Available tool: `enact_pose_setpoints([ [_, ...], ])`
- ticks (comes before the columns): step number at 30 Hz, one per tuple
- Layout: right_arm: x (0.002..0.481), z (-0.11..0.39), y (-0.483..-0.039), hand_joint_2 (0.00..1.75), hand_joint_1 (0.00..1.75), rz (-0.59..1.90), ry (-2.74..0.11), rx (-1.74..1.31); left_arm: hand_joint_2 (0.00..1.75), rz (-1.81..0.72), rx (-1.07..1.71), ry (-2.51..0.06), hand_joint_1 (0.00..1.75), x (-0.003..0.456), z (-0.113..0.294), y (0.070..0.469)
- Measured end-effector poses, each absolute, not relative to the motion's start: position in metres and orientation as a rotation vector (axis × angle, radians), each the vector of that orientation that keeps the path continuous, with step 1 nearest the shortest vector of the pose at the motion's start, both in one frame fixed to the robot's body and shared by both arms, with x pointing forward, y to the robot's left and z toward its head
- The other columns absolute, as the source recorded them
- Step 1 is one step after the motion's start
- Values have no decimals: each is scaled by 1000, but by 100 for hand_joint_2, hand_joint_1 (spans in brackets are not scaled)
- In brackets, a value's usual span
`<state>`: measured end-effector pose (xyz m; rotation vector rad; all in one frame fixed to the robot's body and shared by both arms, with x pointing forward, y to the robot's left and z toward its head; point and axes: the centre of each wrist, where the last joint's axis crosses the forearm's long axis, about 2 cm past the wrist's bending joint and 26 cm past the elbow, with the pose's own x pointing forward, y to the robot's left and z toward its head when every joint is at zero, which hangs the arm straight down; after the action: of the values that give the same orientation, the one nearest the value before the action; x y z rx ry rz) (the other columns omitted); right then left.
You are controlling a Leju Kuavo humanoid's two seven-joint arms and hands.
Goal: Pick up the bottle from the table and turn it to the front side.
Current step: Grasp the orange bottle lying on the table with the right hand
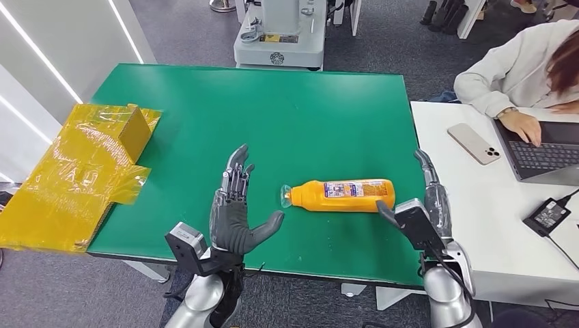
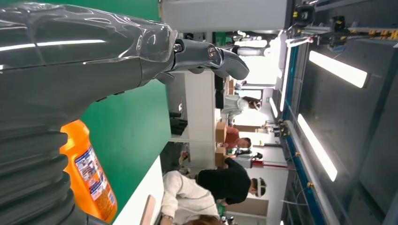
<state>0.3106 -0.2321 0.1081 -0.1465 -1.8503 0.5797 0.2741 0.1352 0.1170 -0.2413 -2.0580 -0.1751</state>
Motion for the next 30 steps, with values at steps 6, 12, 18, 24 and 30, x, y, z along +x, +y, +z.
enact_pose_setpoints([
  [6, 353, 112, -232, 175, 0, 868, -1697, -117, 175, -209, -283, -2048, 0, 281, 116, 130],
  [12, 386, 111, -229, 175, 0, 1246, -1452, -130, 175, -223, -287, -2025, 0, 289, 112, 128],
  [18, 392, 100, -230, 175, 0, 1424, -1273, -113, 175, -215, -285, -1991, 0, 293, 105, 126],
  [24, 400, 103, -238, 175, 0, 1504, -1174, -110, 175, -198, -277, -1969, 0, 295, 101, 127],
  [30, 403, 105, -240, 175, 0, 1553, -1126, -129, 175, -178, -272, -1950, 0, 295, 97, 127],
])
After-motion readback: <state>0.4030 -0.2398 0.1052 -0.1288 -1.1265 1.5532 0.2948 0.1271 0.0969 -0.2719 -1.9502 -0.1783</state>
